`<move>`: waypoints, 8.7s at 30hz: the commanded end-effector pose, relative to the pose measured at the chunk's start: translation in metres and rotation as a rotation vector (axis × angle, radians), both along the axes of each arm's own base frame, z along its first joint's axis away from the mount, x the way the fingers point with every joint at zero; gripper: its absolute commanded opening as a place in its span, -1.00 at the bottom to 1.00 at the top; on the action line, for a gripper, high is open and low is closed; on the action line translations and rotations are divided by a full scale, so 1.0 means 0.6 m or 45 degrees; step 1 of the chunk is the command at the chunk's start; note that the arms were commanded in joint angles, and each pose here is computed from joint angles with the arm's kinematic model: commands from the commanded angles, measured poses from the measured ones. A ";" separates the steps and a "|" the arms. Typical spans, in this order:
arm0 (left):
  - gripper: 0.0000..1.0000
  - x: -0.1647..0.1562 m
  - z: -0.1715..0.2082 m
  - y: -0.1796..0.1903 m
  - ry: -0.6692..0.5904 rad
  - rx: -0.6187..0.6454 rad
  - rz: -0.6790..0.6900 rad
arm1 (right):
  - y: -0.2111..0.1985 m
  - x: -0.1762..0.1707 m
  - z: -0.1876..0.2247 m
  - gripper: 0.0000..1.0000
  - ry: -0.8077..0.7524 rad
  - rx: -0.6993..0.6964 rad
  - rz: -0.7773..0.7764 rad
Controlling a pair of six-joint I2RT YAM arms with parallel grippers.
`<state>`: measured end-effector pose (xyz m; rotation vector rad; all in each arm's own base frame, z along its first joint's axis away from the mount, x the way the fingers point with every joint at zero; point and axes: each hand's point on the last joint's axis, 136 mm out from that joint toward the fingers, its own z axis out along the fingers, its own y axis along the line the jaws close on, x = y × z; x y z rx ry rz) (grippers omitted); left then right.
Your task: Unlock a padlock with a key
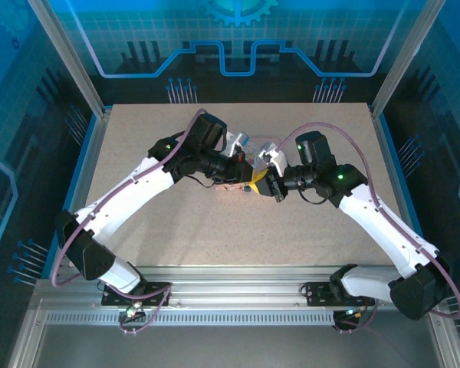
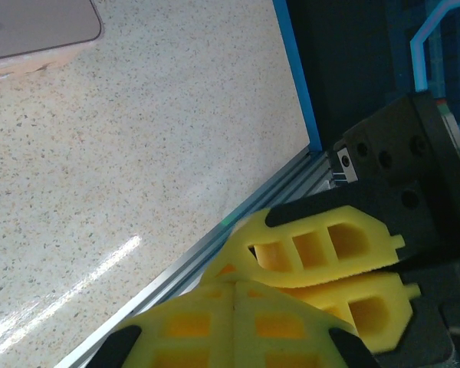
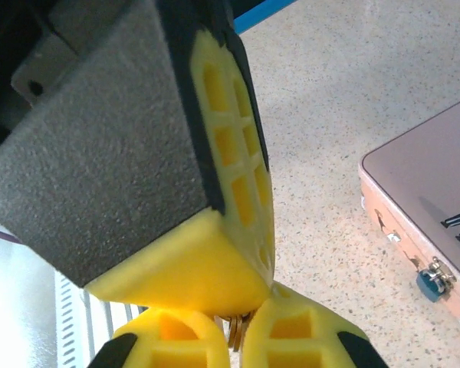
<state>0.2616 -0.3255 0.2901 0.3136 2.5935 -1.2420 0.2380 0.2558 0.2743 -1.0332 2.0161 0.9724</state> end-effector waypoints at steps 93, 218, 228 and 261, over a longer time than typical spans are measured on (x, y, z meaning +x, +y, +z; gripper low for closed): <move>-1.00 -0.028 0.028 -0.017 -0.071 -0.023 -0.151 | -0.028 -0.025 0.055 -0.31 -0.102 0.096 0.008; -0.60 -0.031 0.164 -0.017 -0.449 -0.909 -0.228 | -0.059 -0.004 0.188 -1.00 -0.095 0.890 -0.365; -0.86 -0.036 0.174 -0.015 -0.486 -0.915 -0.242 | -0.056 -0.003 0.177 -1.00 -0.069 0.872 -0.365; -0.37 -0.054 0.196 -0.005 -0.553 -0.929 -0.268 | -0.054 -0.010 0.165 -1.00 -0.011 0.899 -0.347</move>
